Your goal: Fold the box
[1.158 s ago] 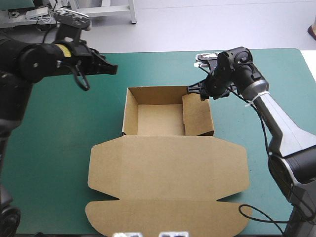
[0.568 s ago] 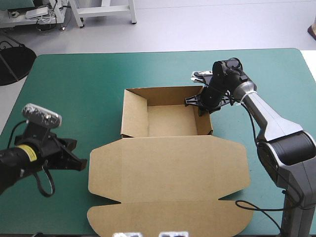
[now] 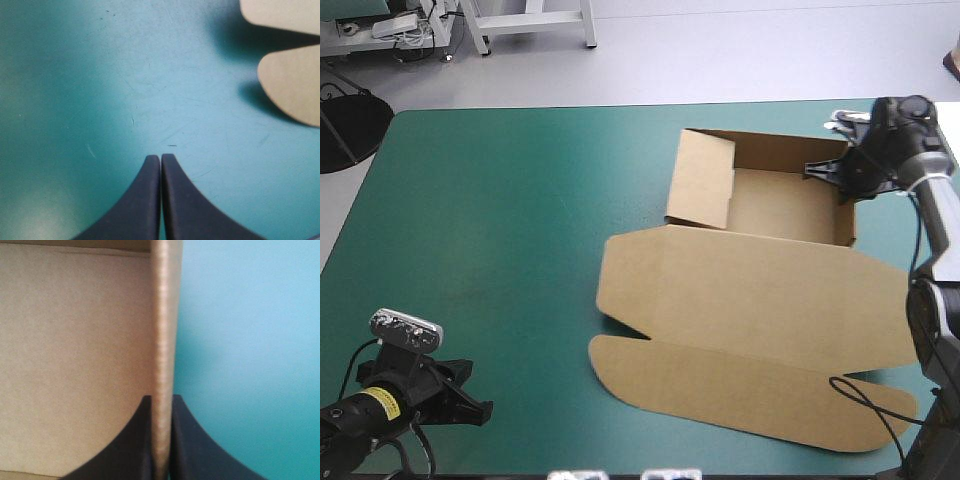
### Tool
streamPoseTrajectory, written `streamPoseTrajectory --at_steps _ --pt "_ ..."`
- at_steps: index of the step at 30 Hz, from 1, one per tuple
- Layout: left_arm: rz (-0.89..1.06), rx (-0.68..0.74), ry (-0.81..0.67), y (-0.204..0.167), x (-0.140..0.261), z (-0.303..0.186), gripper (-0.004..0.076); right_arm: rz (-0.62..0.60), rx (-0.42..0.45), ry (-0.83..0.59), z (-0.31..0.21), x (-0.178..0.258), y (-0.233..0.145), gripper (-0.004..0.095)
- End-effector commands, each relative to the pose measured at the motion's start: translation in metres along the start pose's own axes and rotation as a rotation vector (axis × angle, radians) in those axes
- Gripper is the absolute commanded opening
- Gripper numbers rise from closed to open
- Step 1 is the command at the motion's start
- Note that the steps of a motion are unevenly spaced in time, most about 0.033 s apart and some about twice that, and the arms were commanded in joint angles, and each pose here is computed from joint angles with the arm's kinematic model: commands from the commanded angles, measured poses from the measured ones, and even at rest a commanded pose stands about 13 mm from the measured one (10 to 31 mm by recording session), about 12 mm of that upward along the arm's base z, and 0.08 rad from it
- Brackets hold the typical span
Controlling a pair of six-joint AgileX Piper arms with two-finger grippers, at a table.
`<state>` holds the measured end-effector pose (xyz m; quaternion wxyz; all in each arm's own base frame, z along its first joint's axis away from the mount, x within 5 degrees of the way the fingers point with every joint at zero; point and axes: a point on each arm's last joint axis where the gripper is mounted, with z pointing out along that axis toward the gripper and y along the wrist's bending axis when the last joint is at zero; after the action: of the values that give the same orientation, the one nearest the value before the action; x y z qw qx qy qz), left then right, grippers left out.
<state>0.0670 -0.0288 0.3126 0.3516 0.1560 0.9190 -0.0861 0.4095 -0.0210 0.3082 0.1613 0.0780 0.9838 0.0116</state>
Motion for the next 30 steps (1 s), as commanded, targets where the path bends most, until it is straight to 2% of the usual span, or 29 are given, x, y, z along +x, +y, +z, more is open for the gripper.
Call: streamPoseTrajectory --at_steps 1,4,8,11,12,14,18,20,22,25,30 --pt "-0.006 0.01 -0.075 -0.001 -0.009 -0.003 -0.0008 0.063 0.103 -0.108 -0.051 0.002 -0.056 -0.0017" --pt "-0.004 0.006 -0.085 -0.001 -0.01 -0.003 -0.0008 0.12 0.182 -0.108 -0.055 0.005 -0.095 -0.0017" --pt "0.001 -0.001 -0.085 0.0 -0.01 -0.003 -0.0008 0.2 0.243 -0.076 -0.049 0.011 -0.134 -0.0016" --pt "0.01 -0.018 -0.086 0.001 -0.01 -0.003 -0.0008 0.204 0.291 -0.044 -0.041 0.013 -0.153 -0.0007" --pt "0.012 -0.022 -0.087 0.002 -0.01 -0.003 -0.0008 0.191 0.308 -0.033 -0.039 0.013 -0.156 0.0005" --pt "0.016 -0.028 -0.087 0.002 -0.01 -0.003 -0.0009 0.187 0.324 -0.014 -0.032 0.013 -0.16 0.0096" --pt "0.026 -0.038 -0.083 0.003 -0.01 -0.003 -0.0008 0.192 0.304 0.009 -0.02 0.011 -0.161 0.0374" --pt "0.029 -0.045 -0.076 0.004 -0.009 -0.003 -0.0008 0.175 0.301 0.009 -0.021 0.011 -0.16 0.0472" --pt "0.039 -0.049 -0.076 0.004 -0.009 -0.003 -0.0008 0.151 0.307 0.004 -0.025 0.011 -0.16 0.0502" --pt "0.046 -0.062 -0.076 0.005 -0.009 -0.003 -0.0008 0.134 0.334 -0.032 -0.043 0.013 -0.159 0.0494" --pt "0.049 -0.067 -0.077 0.006 -0.009 -0.003 -0.0008 0.134 0.342 -0.163 -0.099 0.025 -0.148 0.049"
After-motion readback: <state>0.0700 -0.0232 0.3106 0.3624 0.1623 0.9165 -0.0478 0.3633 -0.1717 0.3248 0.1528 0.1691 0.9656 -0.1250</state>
